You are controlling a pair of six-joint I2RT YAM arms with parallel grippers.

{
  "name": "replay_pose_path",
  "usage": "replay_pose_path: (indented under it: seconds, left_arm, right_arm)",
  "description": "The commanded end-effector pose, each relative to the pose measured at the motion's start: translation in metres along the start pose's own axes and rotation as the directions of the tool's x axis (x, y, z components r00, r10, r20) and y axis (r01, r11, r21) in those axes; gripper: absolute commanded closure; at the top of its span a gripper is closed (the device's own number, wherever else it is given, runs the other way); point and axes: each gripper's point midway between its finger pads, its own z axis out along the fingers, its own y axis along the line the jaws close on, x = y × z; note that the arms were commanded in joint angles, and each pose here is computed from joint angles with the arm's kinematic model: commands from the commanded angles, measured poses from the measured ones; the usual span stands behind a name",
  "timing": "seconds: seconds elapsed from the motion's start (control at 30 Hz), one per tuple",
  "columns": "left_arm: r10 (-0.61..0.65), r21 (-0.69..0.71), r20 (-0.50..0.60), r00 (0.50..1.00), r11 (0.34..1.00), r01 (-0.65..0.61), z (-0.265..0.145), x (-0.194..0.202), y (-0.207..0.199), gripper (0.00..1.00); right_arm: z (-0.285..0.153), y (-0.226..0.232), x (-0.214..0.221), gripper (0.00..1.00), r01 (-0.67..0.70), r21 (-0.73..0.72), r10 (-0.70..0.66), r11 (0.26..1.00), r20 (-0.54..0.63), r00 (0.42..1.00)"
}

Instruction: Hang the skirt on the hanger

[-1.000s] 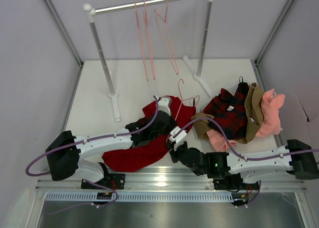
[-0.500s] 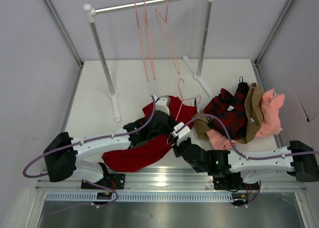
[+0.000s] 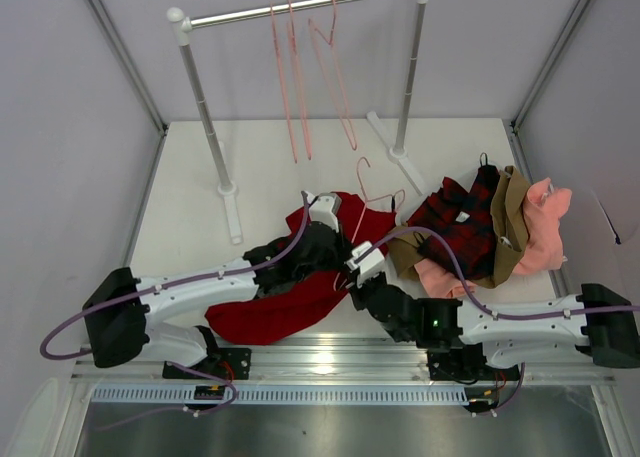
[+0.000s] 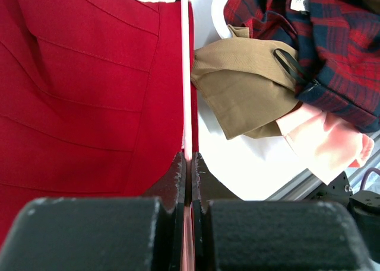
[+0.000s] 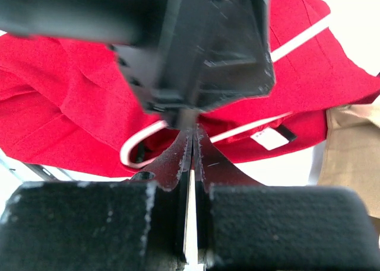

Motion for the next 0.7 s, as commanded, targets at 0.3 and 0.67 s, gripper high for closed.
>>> replay_pose_path:
  seconds: [0.3,0.67]
  left_arm:
    - [0.081,0.106,0.103,0.991,0.99,-0.092,-0.035,-0.041,-0.025,1.0]
    - [0.054,0.122,0.089,0.995,0.99,-0.064,-0.041,-0.037,-0.024,1.0]
  right_arm:
    - [0.001,-0.029,0.008,1.0,-0.064,0.085,0.064,0.994,0.007,0.998]
    - [0.004,-0.038,-0.021,1.0,-0.162,0.126,0.148,0.979,0.114,0.982]
